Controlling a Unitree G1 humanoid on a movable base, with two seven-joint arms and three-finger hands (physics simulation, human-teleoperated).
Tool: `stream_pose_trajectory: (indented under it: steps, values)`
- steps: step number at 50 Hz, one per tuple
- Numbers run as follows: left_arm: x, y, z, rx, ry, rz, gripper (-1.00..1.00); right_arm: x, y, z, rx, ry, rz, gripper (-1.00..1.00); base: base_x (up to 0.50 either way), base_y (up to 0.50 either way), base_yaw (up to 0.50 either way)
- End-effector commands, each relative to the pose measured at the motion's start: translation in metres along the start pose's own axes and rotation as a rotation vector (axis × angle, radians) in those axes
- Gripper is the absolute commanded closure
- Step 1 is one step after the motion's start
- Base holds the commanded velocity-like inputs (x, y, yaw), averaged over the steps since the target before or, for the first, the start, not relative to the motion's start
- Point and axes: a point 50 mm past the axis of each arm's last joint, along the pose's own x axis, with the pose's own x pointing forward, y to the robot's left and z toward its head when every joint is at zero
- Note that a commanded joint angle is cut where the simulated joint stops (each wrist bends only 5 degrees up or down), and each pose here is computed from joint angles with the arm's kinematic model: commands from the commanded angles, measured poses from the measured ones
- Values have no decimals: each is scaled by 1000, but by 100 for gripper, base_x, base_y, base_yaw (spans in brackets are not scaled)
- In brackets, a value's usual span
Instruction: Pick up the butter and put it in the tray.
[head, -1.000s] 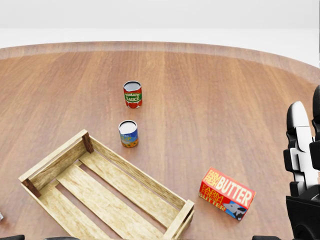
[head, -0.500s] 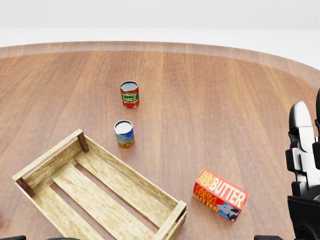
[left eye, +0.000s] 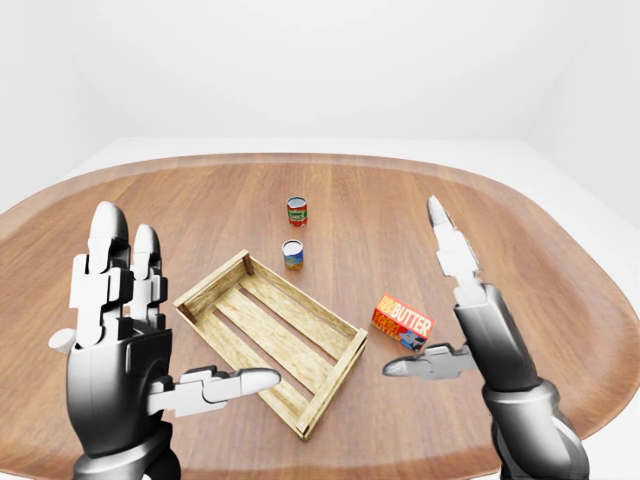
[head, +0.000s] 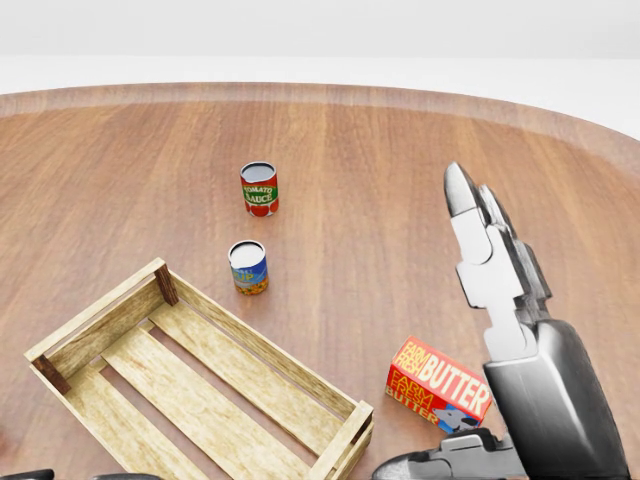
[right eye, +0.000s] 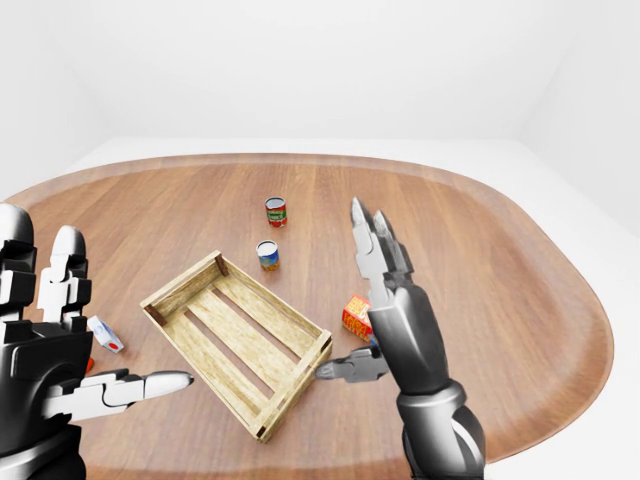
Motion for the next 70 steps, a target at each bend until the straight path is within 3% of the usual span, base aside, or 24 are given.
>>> stream_pose_trajectory:
  steps: [1,3,12,21,42,70]
  values:
    - [0,1,-1,1,4,4,-100,13,21,-24,-493,161,271,-100,0,0,0]
    - [0,1,-1,1,3,4,-100,13,22,-34,-597,245,321,-100,0,0,0]
    - [0,1,-1,2,5,3,-100,8,19,-60,-709,494,408,-100,0,0,0]
    - [1,1,-2,4,6,2,-100,4,20,-74,-721,582,449,-100,0,0,0]
    - [0,2,-3,5,10,7,-100,11,33,-88,-672,567,486,-100,0,0,0]
    - [1,-1,-4,1,16,2,-100,22,47,-131,-528,553,484,-100,0,0,0]
